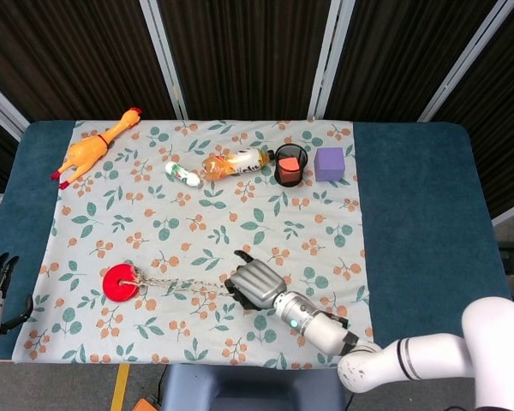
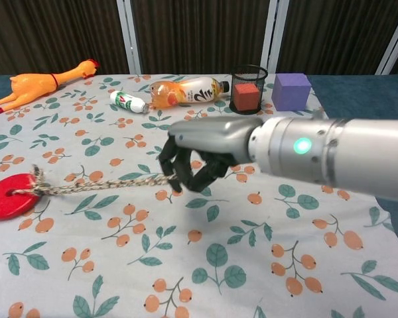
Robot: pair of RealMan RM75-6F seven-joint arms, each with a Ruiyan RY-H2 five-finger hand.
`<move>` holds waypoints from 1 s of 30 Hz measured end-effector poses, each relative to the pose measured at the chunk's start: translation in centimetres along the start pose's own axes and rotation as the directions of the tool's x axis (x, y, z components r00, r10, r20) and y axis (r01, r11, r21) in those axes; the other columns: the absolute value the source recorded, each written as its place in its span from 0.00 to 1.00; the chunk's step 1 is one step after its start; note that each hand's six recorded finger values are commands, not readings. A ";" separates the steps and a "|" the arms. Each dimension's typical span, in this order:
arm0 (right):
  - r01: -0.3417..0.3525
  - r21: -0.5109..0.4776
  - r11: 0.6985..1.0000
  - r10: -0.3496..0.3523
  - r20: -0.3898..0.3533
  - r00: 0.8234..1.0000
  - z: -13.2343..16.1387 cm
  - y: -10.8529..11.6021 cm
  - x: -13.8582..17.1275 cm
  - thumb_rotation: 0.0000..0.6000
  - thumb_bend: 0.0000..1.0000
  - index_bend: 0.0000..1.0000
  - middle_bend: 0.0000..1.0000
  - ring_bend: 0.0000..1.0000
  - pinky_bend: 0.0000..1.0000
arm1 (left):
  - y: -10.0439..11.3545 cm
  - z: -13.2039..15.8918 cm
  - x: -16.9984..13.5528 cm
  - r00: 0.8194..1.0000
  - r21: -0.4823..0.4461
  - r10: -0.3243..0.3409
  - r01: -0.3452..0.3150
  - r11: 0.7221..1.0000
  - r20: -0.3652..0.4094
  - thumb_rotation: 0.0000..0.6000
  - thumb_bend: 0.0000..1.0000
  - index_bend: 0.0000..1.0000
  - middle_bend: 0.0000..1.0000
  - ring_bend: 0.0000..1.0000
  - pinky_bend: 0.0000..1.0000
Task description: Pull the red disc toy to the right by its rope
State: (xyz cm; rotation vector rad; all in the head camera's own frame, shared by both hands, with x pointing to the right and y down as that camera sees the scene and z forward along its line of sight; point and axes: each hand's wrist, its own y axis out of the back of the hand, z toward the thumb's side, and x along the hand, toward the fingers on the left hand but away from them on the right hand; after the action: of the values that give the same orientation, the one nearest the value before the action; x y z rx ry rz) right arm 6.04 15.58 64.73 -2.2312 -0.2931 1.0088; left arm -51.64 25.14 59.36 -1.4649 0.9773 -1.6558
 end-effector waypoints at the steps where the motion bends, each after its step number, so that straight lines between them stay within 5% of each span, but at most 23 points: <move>1: 0.023 0.003 1.000 -0.023 0.007 1.000 -0.5 0.8 0.6 1.00 1.00 0.85 0.79 0.57 0.60 | 0.0 0.1 0.1 1.000 -0.002 0.000 0.000 1.000 0.004 0.55 0.51 0.00 0.02 0.00 0.03; 7: 0.134 0.016 0.991 -0.135 0.092 0.987 -5.2 5.3 5.7 1.00 1.00 0.87 0.79 0.59 0.66 | -0.1 0.8 0.3 1.000 -0.008 -0.005 0.005 1.000 0.022 0.55 0.51 0.00 0.02 0.00 0.03; 11: 0.195 0.009 0.981 -0.193 0.192 0.962 -9.3 7.5 9.5 1.00 1.00 0.88 0.79 0.59 0.67 | -0.4 1.4 0.4 0.999 -0.012 -0.014 0.014 1.000 0.035 0.55 0.51 0.00 0.02 0.00 0.03; 21: 0.317 0.009 0.948 -0.284 0.465 0.838 -20.5 10.0 19.6 1.00 1.00 0.88 0.79 0.59 0.67 | -1.3 2.9 0.9 0.997 -0.014 -0.038 0.039 0.999 0.070 0.55 0.51 0.00 0.02 0.00 0.03; 27: 0.388 0.055 0.920 -0.348 0.566 0.747 -25.2 10.8 24.9 1.00 1.00 0.88 0.79 0.59 0.67 | -1.7 3.7 1.2 0.995 -0.014 -0.047 0.048 0.999 0.086 0.56 0.51 0.00 0.02 0.00 0.03; 30: 0.414 0.073 0.907 -0.376 0.581 0.722 -26.2 11.1 26.2 1.00 1.00 0.88 0.79 0.59 0.66 | -1.8 3.8 1.3 0.995 -0.013 -0.049 0.051 0.999 0.089 0.56 0.51 0.00 0.02 0.00 0.03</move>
State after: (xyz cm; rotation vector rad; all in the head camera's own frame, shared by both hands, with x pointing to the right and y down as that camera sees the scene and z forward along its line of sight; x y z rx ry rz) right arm 42.24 6.33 54.81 -1.7267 -1.0452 1.4266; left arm -48.02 24.48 61.86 -1.5714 0.9131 -1.6067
